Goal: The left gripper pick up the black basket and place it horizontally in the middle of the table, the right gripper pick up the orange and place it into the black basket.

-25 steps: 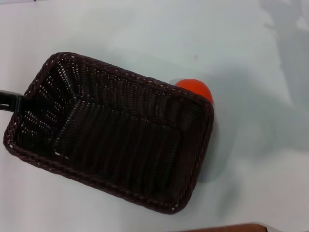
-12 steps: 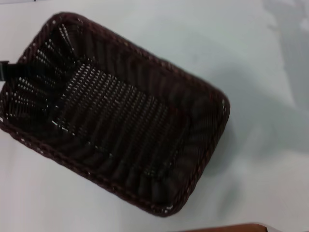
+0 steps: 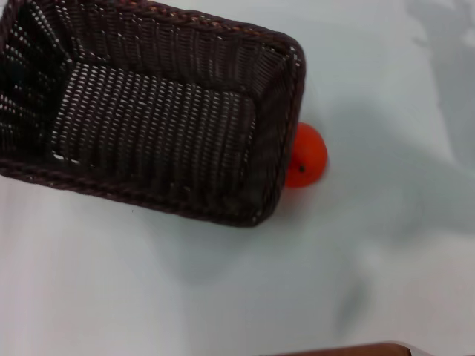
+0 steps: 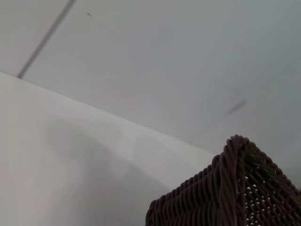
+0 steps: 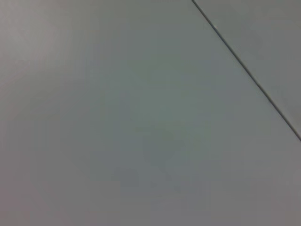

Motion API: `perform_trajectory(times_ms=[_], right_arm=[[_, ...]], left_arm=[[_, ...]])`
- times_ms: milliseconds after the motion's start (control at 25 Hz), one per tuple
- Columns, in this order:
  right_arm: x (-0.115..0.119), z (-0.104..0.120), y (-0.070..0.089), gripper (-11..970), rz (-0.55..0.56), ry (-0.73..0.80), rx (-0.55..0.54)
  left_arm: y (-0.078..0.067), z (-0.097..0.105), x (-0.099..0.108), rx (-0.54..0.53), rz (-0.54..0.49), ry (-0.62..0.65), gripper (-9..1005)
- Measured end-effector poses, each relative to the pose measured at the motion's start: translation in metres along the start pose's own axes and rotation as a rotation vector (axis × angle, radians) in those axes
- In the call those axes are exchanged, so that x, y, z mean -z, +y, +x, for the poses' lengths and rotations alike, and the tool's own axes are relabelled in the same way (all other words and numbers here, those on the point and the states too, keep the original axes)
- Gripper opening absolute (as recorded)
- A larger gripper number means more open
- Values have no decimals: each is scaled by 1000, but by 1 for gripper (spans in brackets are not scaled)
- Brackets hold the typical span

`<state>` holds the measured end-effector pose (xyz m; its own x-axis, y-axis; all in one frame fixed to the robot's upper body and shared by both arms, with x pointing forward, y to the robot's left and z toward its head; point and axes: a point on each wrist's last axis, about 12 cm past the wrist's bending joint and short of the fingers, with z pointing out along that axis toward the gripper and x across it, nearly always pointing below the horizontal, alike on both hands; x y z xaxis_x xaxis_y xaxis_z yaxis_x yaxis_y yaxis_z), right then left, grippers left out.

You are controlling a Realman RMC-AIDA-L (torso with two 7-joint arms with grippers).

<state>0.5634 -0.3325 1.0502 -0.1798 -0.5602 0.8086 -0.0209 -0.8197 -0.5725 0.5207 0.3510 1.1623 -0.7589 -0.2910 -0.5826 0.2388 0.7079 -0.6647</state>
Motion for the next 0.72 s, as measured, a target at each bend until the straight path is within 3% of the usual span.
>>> perform_trajectory(times_ms=[320, 720], right_arm=[[0, -1, 1, 924, -6, -6, 0], [0, -1, 0, 924, -6, -7, -1]], left_arm=[[21, 12, 3, 122, -30, -125, 181], [36, 29, 1, 172, -76, -124, 181]])
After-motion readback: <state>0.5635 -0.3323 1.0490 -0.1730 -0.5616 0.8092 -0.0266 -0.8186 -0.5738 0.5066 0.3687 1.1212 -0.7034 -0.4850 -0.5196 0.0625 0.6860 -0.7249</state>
